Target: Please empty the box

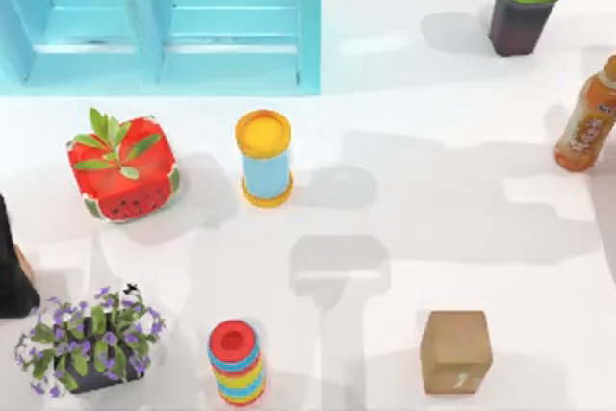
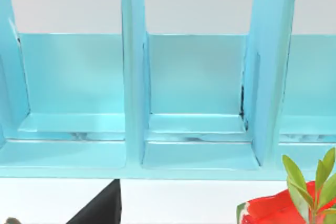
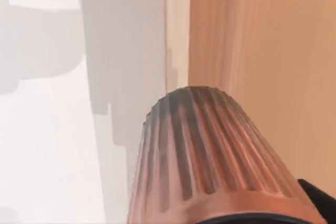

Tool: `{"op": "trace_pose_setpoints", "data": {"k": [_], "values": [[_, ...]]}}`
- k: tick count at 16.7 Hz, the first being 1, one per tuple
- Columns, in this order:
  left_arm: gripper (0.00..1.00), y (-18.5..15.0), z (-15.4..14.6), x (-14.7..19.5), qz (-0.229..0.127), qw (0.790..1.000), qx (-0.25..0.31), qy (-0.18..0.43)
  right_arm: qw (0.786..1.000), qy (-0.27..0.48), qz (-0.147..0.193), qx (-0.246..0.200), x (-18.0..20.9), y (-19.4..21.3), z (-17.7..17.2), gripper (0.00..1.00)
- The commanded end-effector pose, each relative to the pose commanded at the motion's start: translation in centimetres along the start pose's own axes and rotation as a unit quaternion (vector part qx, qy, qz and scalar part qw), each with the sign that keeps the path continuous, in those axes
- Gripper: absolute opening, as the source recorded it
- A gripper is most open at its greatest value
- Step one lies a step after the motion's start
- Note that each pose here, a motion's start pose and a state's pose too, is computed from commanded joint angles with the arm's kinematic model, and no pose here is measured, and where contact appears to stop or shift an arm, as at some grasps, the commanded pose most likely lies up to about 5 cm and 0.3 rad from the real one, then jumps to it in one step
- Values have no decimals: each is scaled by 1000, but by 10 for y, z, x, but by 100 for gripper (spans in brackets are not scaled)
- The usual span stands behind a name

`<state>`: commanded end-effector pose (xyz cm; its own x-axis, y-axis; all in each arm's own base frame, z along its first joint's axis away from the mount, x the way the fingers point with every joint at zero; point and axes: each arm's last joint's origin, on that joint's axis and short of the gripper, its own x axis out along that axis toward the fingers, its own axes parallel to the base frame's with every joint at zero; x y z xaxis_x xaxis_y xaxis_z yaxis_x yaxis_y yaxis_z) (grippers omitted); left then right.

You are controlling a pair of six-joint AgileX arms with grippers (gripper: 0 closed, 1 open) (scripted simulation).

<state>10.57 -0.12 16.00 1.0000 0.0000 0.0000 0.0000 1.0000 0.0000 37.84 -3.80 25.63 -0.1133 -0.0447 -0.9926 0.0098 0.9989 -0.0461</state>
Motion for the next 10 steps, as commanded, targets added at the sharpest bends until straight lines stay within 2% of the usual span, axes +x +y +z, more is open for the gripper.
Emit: {"op": "trace_pose_setpoints", "data": {"k": [3, 6, 10], "values": [[100, 0, 0, 0, 0, 1000, 0, 0, 1000, -13, -12, 2, 10, 70, 3, 0], [100, 0, 0, 0, 0, 1000, 0, 0, 999, -40, -10, 6, 20, 134, 0, 0], [100, 0, 0, 0, 0, 1000, 0, 0, 998, -54, -3, 12, 43, 188, -4, 0]]}}
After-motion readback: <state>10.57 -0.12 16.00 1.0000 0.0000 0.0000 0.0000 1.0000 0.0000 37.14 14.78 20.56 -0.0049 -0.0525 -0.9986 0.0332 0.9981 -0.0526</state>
